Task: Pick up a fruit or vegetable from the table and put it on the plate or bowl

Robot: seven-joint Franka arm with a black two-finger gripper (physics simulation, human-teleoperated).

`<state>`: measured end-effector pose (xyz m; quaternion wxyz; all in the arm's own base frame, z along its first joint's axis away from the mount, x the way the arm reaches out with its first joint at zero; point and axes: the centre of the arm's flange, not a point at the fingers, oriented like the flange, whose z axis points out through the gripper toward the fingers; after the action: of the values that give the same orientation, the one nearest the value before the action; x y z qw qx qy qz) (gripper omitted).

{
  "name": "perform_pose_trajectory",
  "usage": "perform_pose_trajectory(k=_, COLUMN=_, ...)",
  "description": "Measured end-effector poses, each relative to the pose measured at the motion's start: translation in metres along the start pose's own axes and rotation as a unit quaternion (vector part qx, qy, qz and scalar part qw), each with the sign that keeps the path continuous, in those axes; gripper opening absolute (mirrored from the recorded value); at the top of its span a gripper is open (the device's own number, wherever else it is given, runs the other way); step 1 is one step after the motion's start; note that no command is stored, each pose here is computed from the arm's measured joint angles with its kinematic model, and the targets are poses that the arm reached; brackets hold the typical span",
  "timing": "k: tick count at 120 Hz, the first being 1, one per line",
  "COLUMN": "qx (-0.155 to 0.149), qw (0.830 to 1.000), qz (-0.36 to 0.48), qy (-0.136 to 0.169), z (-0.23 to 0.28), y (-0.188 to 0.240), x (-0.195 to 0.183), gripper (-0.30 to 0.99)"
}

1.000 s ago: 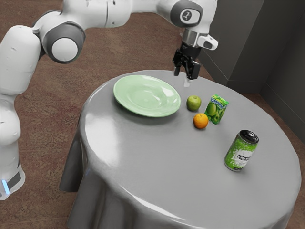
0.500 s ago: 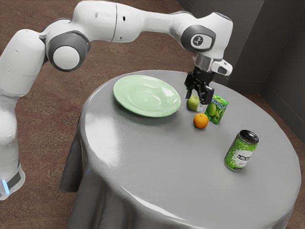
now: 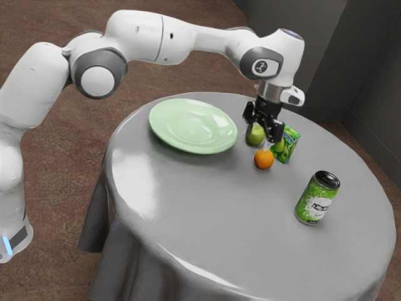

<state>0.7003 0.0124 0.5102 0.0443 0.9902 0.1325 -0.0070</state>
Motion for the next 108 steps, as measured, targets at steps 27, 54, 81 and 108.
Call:
perform_pose_trajectory(k=27, qx=0.012, qw=1.0, qz=-0.01, qy=0.013, z=0.016, y=0.0, x=0.01, gripper=0.69)
perform_pose_trajectory(k=54, qx=0.017, qw=0.999, qz=-0.015, qy=0.037, z=0.022, y=0.002, x=0.019, gripper=0.69)
perform_pose_trajectory(k=81, qx=0.017, qw=0.998, qz=-0.024, qy=0.056, z=0.031, y=-0.003, x=0.029, gripper=0.69)
perform_pose_trajectory(k=108, qx=0.017, qw=0.998, qz=-0.023, qy=0.052, z=0.051, y=0.002, x=0.034, gripper=0.69)
